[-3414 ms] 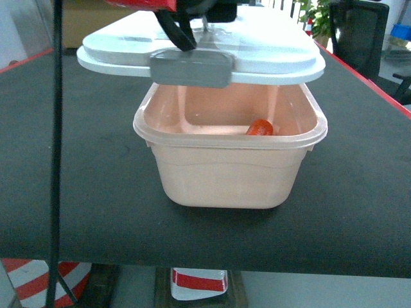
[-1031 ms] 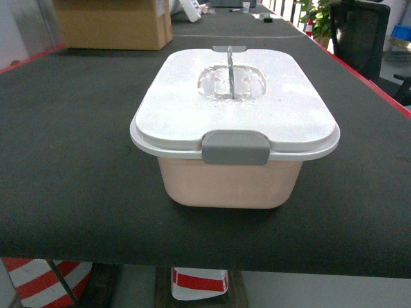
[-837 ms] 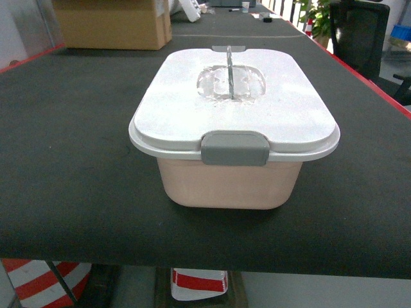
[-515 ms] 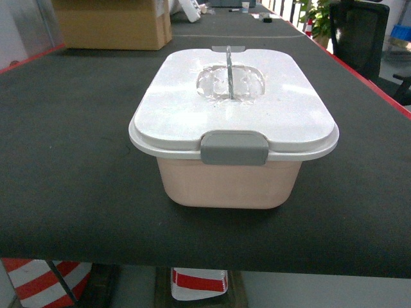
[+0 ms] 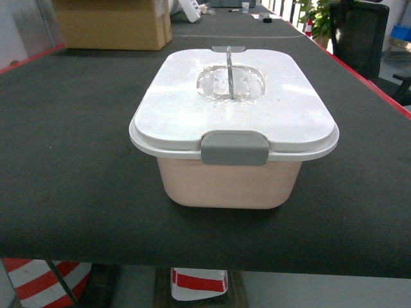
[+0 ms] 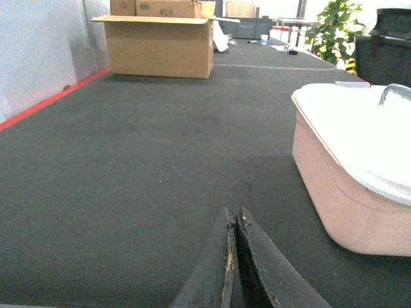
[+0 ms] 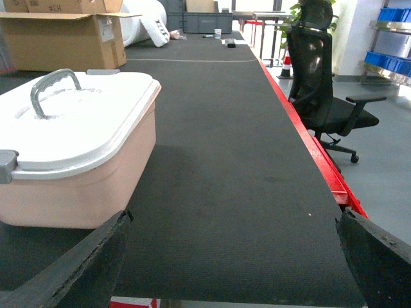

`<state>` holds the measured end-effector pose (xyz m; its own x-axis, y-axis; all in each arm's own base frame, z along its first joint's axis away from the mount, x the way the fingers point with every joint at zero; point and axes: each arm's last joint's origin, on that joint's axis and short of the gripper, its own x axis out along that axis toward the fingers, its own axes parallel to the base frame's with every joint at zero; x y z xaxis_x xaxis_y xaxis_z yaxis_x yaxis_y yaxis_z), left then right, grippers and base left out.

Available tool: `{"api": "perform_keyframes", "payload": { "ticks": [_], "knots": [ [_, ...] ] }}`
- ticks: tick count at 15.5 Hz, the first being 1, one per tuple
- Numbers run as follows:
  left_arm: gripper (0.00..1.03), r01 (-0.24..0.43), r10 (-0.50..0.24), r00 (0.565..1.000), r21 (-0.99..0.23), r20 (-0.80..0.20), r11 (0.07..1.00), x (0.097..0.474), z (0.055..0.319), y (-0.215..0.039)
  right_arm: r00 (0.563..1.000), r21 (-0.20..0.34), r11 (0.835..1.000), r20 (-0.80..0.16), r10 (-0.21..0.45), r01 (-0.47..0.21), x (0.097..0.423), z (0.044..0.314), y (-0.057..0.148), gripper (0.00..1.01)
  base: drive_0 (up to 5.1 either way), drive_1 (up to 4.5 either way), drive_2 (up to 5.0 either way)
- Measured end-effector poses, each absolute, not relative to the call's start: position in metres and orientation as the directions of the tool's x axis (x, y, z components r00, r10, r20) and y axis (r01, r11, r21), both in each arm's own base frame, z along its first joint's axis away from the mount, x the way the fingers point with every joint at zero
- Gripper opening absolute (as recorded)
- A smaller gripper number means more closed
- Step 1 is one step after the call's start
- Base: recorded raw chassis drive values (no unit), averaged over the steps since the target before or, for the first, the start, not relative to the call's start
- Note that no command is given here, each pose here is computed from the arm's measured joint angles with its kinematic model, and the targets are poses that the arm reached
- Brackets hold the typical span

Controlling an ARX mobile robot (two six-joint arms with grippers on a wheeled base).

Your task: Pick capacitor and pack into box

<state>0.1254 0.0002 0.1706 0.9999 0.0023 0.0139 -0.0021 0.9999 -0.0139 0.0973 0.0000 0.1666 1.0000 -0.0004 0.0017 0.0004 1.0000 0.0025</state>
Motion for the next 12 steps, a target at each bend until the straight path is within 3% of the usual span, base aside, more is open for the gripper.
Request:
{"api": "perform_keyframes", "payload": {
  "ticks": [12],
  "knots": [
    [0.02,-0.002,0.002,1.0,-0.014,0.015,1.0,0.108,0.171,0.0,1.0,0.002,1.0,0.002,0.0,0.0,0.097,0.167,0.0,0.98,0.0,0.0,0.0]
  ]
}}
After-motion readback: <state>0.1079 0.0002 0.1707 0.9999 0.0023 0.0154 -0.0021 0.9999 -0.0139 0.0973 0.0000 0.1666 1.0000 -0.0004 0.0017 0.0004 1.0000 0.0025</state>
